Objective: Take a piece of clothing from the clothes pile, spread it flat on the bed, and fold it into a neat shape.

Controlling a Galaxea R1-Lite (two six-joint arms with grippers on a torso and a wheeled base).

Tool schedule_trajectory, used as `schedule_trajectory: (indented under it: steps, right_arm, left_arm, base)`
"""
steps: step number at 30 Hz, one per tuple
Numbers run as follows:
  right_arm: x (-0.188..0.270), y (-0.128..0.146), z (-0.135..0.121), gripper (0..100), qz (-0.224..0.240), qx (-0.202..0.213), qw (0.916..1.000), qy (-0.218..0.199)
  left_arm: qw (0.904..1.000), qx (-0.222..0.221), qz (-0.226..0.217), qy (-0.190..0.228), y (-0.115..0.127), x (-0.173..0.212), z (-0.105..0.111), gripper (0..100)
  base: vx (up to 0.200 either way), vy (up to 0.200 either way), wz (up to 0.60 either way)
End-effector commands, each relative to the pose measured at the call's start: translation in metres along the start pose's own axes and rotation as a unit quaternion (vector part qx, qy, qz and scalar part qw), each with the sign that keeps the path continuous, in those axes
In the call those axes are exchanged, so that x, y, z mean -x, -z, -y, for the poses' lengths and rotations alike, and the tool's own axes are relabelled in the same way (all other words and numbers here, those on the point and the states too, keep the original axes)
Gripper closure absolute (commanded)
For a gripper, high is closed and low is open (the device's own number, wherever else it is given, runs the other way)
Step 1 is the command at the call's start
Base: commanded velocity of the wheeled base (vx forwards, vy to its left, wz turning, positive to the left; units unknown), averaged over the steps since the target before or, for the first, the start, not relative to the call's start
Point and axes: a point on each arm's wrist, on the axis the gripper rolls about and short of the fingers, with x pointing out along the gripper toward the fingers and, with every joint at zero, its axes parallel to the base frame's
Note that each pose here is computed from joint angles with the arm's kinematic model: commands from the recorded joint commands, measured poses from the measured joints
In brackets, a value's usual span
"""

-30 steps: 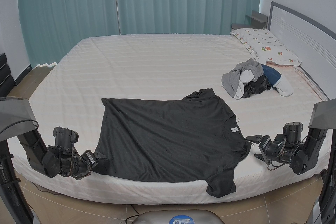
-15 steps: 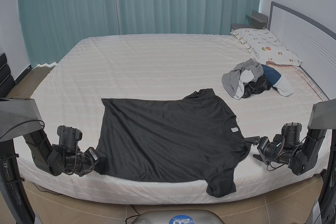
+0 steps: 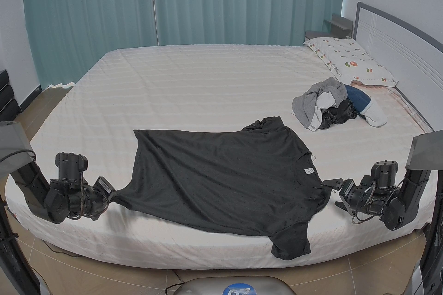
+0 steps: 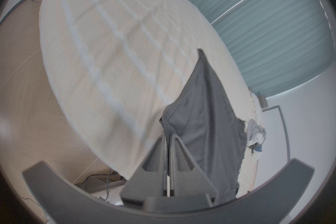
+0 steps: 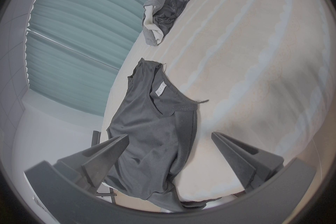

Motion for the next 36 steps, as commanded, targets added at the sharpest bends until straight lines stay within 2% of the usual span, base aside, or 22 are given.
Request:
schedule_trajectory:
  steps: [1, 12, 20, 23, 24, 31, 34, 36]
  right_arm:
    - [-0.004, 0.001, -0.002, 0, 0.0, 0.004, 1.0, -0.002]
    - [-0.034, 0.0, 0.0, 0, 0.006, 0.011, 0.9999, 0.003]
    - [-0.051, 0.009, -0.006, 0, -0.001, 0.031, 0.9995, -0.006]
    - [-0.056, 0.006, -0.007, 0, 0.0, 0.034, 0.9994, -0.011]
    - [-0.058, 0.007, -0.009, 100, 0.0, 0.037, 0.9992, -0.014]
    - [-0.07, 0.005, -0.02, 100, -0.008, 0.064, 0.9978, -0.018]
    - [-0.074, -0.006, -0.027, 100, 0.005, 0.066, 0.9975, -0.024]
    - [-0.08, -0.025, -0.034, 100, 0.032, 0.067, 0.9965, -0.039]
  left_arm:
    - [0.9989, 0.01, 0.038, 0.028, -0.018, 0.02, 0.006, 100]
    - [0.9973, 0.017, 0.063, 0.033, -0.029, 0.024, 0.009, 100]
    - [0.9913, 0.074, 0.091, 0.059, -0.043, 0.02, 0.009, 100]
    - [0.992, 0.08, 0.081, 0.055, -0.04, 0.011, 0.003, 100]
    - [0.9923, 0.08, 0.079, 0.051, -0.039, 0.007, 0.001, 100]
    - [0.9925, 0.082, 0.077, 0.047, -0.038, 0.002, -0.002, 100]
    - [0.9925, 0.081, 0.078, 0.048, -0.038, 0.003, -0.002, 100]
    - [0.9925, 0.082, 0.078, 0.048, -0.038, 0.003, -0.002, 100]
  base:
    - [0.0, 0.0, 0.0]
    - [0.0, 0.0, 0.0]
    - [0.0, 0.0, 0.0]
    - [0.0, 0.0, 0.0]
    - [0.0, 0.0, 0.0]
    - [0.0, 0.0, 0.0]
    - [0.0, 0.0, 0.0]
    - [0.0, 0.0, 0.0]
